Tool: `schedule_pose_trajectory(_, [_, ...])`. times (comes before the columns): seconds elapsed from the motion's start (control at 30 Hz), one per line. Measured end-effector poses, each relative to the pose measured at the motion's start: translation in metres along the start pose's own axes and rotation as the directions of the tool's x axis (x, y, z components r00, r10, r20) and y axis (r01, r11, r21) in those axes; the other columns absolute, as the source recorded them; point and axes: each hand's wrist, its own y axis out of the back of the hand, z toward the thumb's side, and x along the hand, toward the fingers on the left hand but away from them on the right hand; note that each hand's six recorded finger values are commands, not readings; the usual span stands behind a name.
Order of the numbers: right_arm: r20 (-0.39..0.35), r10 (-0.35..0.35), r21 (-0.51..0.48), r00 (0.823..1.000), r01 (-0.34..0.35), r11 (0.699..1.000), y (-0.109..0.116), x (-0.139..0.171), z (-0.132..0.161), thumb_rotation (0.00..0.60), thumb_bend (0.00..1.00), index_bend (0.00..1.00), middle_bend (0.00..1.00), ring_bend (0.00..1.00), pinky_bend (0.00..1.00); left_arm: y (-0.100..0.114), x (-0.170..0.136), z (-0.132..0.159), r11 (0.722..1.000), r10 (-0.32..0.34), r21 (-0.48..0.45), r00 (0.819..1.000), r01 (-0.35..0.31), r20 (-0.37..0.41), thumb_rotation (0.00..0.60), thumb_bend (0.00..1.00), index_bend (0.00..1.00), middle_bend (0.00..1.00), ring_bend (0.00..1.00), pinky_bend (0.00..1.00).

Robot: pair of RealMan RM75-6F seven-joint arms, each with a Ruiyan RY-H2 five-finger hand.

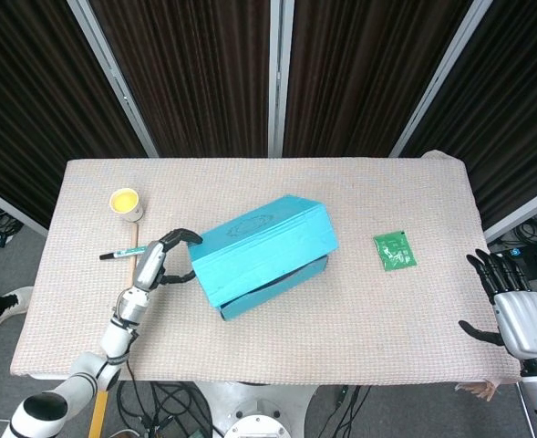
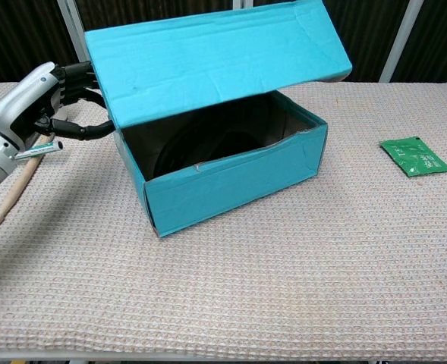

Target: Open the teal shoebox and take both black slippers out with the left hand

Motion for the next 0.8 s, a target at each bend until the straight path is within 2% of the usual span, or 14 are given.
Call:
schedule_pose_trajectory(0.17, [-0.003,-0.002,0.0,1.0,0.002,1.0,0.001,0.001,0.0,0.6,0.02,0.03,0.02,0.0,0.0,0.001,0.002,0.001,0.982,-0.033,-0.189,0.996,0.018,-0.077,0.6,0.45,0.4,0.4,0.27,0.28])
schedule_pose_trajectory(0.27, [-0.003,-0.005,-0.001,1.0,0.005,1.0,0.002,0.002,0.0,0.6,0.02,0.03,0.02,0.0,0.0,0.002,0.004,0.004,0.946,-0.073,-0.325,0.987,0.022,-0.146,0.6,0.45,0.4,0.4,0.27,0.25])
schedule_pose_trajectory(0.33, [-0.003,-0.007,-0.003,1.0,0.007,1.0,0.002,0.002,0.0,0.6,0.02,0.03,0.02,0.0,0.0,0.005,0.005,0.006,0.906,-0.114,-0.423,0.972,0.017,-0.205,0.6,0.45,0.4,0.4,0.27,0.24])
schedule_pose_trajectory(0.47, [-0.004,-0.007,-0.005,1.0,0.007,1.0,0.002,0.003,-0.001,0.6,0.02,0.03,0.02,0.0,0.0,0.013,0.008,0.004,0.824,-0.194,-0.565,0.926,-0.025,-0.323,0.6,0.45,0.39,0.4,0.26,0.2])
schedule_pose_trajectory(0.6, [-0.005,-0.01,-0.009,1.0,0.01,1.0,0.002,0.004,-0.002,0.6,0.02,0.03,0.02,0.0,0.0,0.027,0.013,0.002,0.731,-0.25,-0.672,0.87,-0.119,-0.426,0.6,0.45,0.36,0.38,0.21,0.19])
schedule_pose_trajectory(0.73, [-0.006,-0.012,-0.012,1.0,0.012,1.0,0.003,0.005,-0.003,0.6,0.02,0.03,0.02,0.0,0.0,0.039,0.019,-0.001,0.663,-0.25,-0.715,0.834,-0.223,-0.492,0.6,0.46,0.3,0.34,0.15,0.16])
schedule_pose_trajectory(0.8, [-0.007,-0.013,-0.014,1.0,0.013,1.0,0.003,0.005,-0.004,0.6,0.02,0.03,0.02,0.0,0.0,0.042,0.02,-0.002,0.644,-0.252,-0.722,0.823,-0.251,-0.51,0.6,0.47,0.25,0.28,0.11,0.14])
